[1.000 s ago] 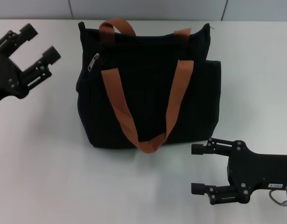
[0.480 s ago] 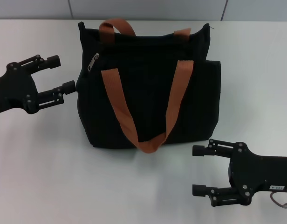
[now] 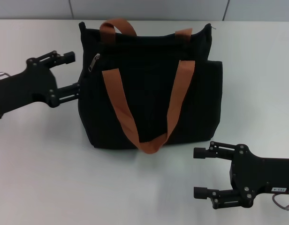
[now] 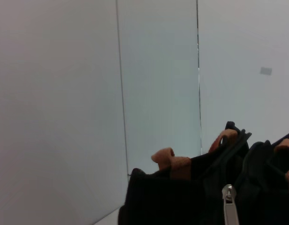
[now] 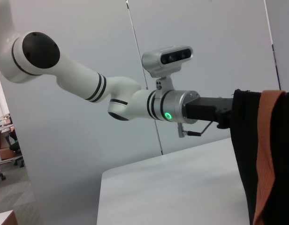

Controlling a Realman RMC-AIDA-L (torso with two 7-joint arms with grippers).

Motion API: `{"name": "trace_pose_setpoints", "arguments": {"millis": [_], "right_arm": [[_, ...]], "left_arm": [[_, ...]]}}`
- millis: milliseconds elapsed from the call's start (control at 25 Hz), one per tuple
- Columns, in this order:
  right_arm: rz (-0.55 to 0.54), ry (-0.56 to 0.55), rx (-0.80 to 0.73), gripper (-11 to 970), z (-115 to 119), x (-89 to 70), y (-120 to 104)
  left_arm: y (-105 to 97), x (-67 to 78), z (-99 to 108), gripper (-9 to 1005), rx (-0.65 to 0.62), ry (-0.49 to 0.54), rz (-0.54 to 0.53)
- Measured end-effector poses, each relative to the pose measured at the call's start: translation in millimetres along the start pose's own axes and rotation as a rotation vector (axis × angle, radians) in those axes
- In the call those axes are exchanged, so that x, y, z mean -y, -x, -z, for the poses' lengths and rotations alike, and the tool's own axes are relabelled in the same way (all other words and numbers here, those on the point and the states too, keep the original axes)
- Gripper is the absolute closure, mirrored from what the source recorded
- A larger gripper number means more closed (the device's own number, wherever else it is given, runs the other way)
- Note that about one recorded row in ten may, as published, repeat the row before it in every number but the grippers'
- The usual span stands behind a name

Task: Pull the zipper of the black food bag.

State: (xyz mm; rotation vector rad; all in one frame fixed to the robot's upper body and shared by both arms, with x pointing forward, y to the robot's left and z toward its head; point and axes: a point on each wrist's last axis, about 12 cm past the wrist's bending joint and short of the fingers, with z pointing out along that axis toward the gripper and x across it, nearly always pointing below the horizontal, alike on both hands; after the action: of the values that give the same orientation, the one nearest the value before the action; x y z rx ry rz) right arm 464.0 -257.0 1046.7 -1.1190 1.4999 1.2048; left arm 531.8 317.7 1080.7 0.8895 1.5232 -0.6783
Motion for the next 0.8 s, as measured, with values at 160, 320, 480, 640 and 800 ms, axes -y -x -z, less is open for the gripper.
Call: {"name": "trace_pose_setpoints", "arguments": {"millis": [160, 320, 480, 640, 800], "right_arm": [[0.000, 0.000, 0.000, 127, 0.0, 0.0, 0.0], [0.000, 0.001, 0.000, 128, 0.0, -0.1, 0.0], [0.000, 0.001, 0.002, 128, 0.0, -0.1, 0.2], [0.001, 0.000, 0.003, 128, 0.0, 0.0, 0.3], [0.001, 0.000, 0.003, 128, 0.0, 0.0, 0.4]], "left_arm": [[1.0, 0.1, -11.8, 227, -0.010, -0.010, -0.023], [1.4, -1.4, -17.0, 230, -0.019, -0.006, -0.033], [0.4, -0.4, -17.4, 244, -0.013, 0.008, -0.086], [-0.1, -0.2, -15.7, 313, -0.010, 0.014, -0.102], [-0.4, -0.5, -15.3, 383, -0.012, 0.018, -0.095]]}}
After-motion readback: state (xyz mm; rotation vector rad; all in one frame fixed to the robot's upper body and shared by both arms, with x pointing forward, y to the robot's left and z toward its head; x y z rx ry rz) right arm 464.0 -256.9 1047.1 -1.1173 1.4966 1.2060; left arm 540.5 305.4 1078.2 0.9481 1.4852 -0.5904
